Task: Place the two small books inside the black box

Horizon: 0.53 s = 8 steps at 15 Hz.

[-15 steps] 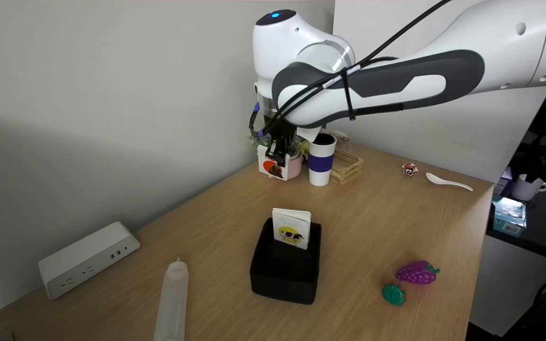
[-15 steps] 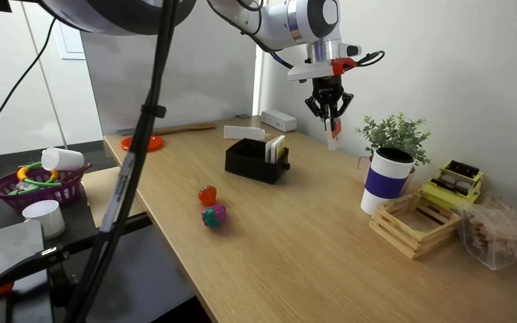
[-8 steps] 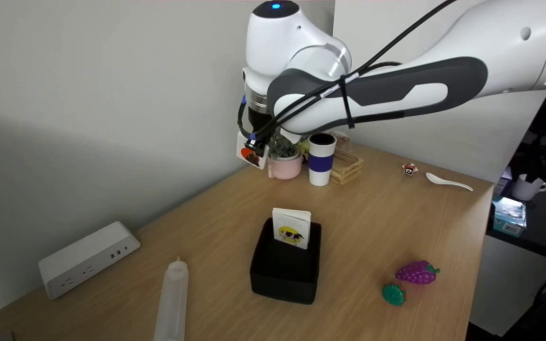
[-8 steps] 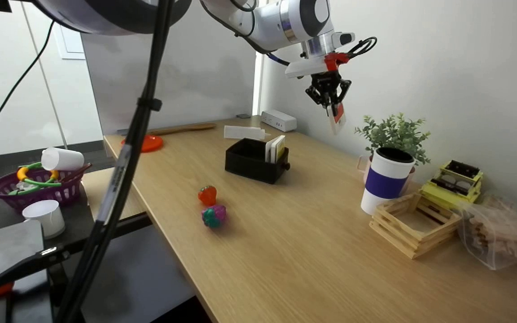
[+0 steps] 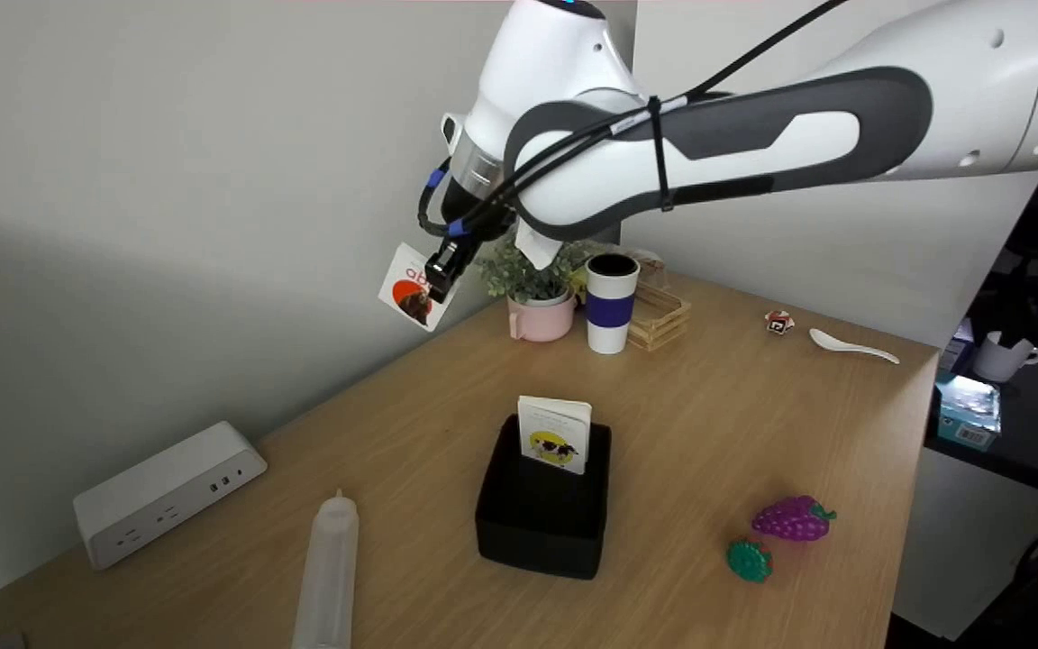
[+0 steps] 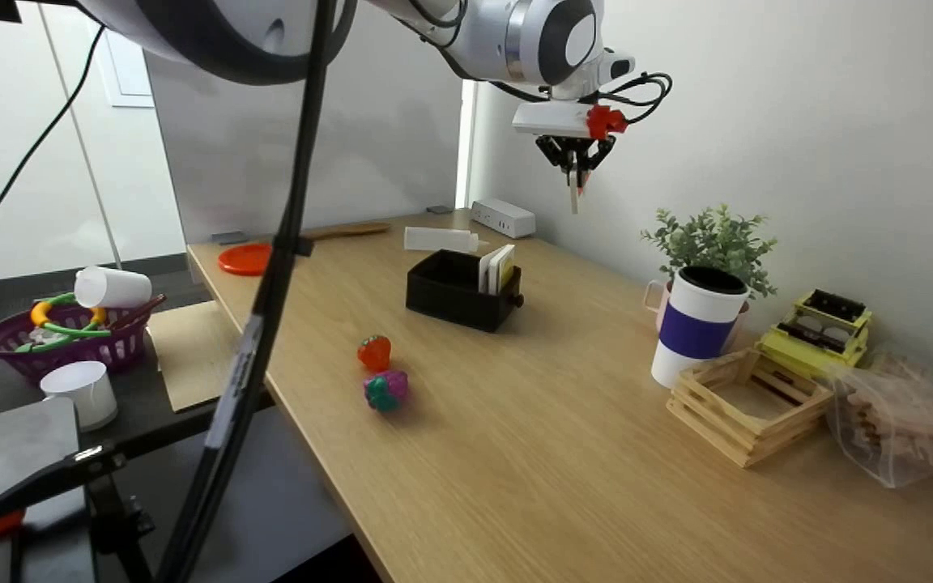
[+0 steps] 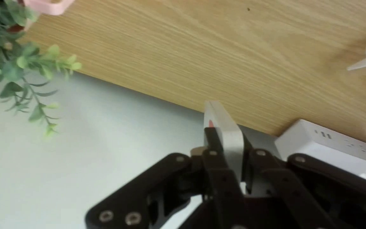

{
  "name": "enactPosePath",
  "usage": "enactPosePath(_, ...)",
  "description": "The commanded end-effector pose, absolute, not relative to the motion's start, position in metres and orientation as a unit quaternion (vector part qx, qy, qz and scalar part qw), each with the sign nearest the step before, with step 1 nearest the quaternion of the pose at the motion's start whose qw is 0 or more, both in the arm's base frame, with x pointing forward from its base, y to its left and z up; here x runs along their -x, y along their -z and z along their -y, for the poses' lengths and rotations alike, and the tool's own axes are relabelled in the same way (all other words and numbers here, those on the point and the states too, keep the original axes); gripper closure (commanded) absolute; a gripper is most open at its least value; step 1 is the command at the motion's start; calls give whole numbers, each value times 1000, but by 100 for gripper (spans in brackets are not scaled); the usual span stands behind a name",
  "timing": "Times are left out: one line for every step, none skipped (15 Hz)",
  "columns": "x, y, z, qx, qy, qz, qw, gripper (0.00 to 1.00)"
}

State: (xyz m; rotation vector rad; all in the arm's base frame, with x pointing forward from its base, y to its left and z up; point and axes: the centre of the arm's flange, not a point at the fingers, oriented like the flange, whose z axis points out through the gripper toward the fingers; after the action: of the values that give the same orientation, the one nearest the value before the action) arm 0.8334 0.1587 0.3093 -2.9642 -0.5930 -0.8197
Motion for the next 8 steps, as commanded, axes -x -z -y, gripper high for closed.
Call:
enactPosePath(-786, -307, -139, 936, 241, 241, 86, 96)
enactPosePath(-786, -307, -138, 932, 236, 254, 108, 96)
enactPosePath(-785, -305, -137, 927, 231, 267, 129, 96)
enactPosePath(-785, -304, -135, 922, 223, 279, 149, 96)
enactPosePath(-785, -302, -133, 918, 213, 288, 170, 96)
enactPosePath(-784, -301, -131, 914, 201, 299, 190, 96)
enactPosePath(-784, -300, -130, 911, 184, 306, 207, 96)
enactPosePath(-783, -298, -129, 908, 165, 313, 224, 96)
